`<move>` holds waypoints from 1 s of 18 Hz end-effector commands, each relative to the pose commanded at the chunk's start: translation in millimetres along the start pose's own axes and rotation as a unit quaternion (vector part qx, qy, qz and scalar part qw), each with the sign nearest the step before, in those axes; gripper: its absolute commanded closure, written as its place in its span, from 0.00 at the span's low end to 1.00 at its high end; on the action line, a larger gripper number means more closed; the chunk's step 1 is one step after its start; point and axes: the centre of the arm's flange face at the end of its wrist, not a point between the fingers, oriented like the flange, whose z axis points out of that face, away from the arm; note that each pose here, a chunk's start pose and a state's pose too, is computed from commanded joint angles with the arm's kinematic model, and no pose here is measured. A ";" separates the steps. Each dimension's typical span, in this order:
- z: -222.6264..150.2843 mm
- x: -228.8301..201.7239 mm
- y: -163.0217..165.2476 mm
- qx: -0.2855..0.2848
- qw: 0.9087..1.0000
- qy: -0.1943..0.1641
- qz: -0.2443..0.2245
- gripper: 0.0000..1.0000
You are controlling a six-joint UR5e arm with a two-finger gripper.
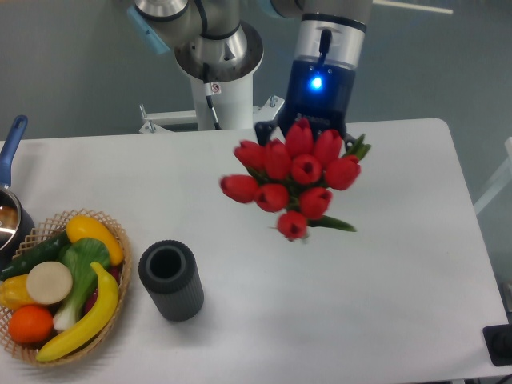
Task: Place the flowers on the table
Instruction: 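Carry the red tulip bouquet away from the black vase with the gripper, then lower the held tulips toward the table surface, tilting the stems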
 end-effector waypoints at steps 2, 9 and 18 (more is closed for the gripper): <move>3.9 -1.9 9.5 -0.029 0.999 -0.020 0.012 0.60; 46.5 15.2 43.4 -0.135 0.988 -0.022 0.074 0.60; 130.0 37.9 92.5 -0.261 0.953 0.011 0.156 0.60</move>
